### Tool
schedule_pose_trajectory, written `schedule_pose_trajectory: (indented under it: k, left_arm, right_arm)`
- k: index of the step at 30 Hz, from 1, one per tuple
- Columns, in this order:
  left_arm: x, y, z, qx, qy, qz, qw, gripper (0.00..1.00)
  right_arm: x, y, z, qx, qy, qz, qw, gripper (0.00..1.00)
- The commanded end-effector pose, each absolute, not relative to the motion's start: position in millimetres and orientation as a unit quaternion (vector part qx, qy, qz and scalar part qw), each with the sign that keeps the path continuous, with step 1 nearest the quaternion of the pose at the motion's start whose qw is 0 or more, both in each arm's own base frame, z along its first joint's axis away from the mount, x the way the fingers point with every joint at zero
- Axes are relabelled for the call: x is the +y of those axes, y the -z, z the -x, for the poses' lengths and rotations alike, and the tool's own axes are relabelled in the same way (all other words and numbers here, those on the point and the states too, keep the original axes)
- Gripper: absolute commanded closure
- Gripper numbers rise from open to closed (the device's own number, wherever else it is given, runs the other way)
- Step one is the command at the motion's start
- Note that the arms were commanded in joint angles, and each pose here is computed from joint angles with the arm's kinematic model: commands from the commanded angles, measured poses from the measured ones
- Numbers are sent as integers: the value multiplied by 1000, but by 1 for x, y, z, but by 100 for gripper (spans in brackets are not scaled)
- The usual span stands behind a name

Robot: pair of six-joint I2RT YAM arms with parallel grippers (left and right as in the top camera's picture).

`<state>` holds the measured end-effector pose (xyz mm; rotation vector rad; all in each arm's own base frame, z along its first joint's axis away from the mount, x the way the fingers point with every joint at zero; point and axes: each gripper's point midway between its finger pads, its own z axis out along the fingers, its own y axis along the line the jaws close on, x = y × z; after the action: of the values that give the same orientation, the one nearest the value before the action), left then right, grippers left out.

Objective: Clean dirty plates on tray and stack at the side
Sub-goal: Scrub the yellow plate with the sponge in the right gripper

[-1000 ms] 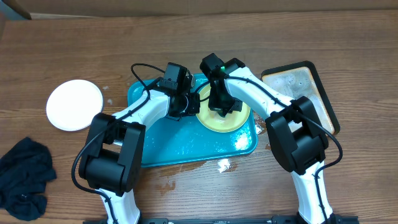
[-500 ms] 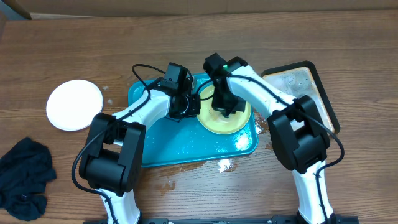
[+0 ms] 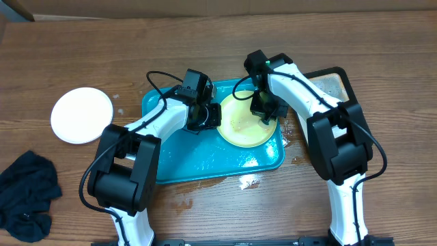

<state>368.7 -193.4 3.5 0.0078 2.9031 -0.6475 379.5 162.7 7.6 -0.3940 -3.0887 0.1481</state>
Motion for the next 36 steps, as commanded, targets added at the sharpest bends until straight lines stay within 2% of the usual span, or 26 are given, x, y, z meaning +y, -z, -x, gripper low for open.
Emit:
schedule_pose_trajectory:
  k: [1,8,17,23,27,36]
  left_arm:
    - [-188,22,-350,980,193,-4,46,96]
    - [-188,22,-348,980,193,-4,42,96]
    - [-187,22,-347,981,192,-3,39,96]
    - [-187,22,-347,981,192,1,38,96]
    - [-187,22,-348,981,191,9,39,96]
    - [-183,24,-348,983,180,25,37,96]
  right_arm:
    - [203,18,-363,-996,-10,73,41,96]
    - [273,16,-346,-997,70,5,36,96]
    - [296,13,-321,-991,104,-12,77,96]
    - [262,12,-303,-992,39,23,121,96]
    - [231,12,-307,-992,-27,52,111,96]
    - [181,11,-330,-986,-76,112,93,96]
